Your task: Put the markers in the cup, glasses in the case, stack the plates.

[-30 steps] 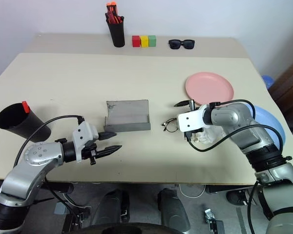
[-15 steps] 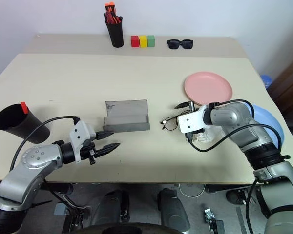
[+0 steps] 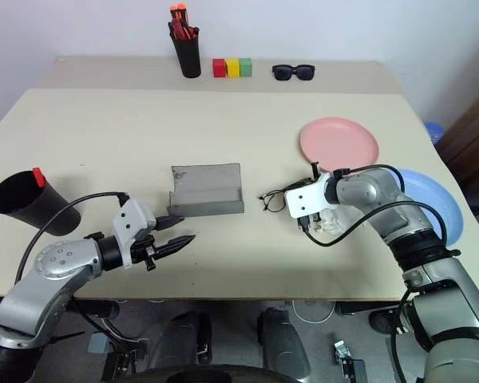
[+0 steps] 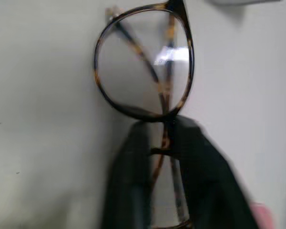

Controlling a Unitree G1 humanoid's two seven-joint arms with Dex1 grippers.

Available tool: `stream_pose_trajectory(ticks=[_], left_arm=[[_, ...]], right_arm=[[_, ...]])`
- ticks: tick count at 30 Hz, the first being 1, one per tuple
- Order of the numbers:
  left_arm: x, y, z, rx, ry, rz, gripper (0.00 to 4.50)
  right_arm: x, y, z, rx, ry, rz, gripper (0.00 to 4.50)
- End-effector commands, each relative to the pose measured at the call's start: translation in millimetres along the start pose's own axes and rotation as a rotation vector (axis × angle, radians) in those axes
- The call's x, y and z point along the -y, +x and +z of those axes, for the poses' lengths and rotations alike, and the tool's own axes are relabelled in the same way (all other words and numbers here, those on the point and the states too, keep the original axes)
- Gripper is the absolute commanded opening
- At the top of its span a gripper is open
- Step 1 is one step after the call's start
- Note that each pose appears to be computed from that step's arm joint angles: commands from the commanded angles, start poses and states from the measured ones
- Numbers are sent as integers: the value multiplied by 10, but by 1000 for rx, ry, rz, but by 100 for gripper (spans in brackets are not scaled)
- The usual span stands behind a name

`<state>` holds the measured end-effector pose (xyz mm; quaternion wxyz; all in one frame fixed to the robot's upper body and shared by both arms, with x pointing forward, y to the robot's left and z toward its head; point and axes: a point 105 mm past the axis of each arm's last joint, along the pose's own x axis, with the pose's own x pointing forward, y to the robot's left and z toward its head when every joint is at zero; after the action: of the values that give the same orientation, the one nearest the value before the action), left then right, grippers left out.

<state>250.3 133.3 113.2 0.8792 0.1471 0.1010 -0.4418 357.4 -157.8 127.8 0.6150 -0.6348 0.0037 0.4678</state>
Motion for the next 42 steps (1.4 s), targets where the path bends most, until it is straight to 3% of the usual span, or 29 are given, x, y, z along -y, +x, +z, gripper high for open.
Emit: stream_pose_trajectory(ticks=[1,7,13,18,24,30,41,42], left_arm=[[13,-25,131,43,43,5,239],[-68,-53,79,41,35,69,239],[-208,-158,25,37,29,164,239],[-296,-273,-60,16,24,222,239],[-329,-466,-140,-1,13,265,239],[-325,-570,-168,-7,2,289,239],[-296,-545,-180,-15,-2,297,239],[-296,-538,-181,-14,-2,296,239]], right_arm=[[33,-16,2,1,-6,-13,3],[239,-51,185,38,64,-73,3],[476,-51,736,155,215,-49,3],[713,154,1323,308,412,-47,3],[871,425,1615,330,490,-44,3],[805,626,1613,303,532,-16,3],[596,586,1409,235,571,27,3],[589,587,1397,228,569,27,31]])
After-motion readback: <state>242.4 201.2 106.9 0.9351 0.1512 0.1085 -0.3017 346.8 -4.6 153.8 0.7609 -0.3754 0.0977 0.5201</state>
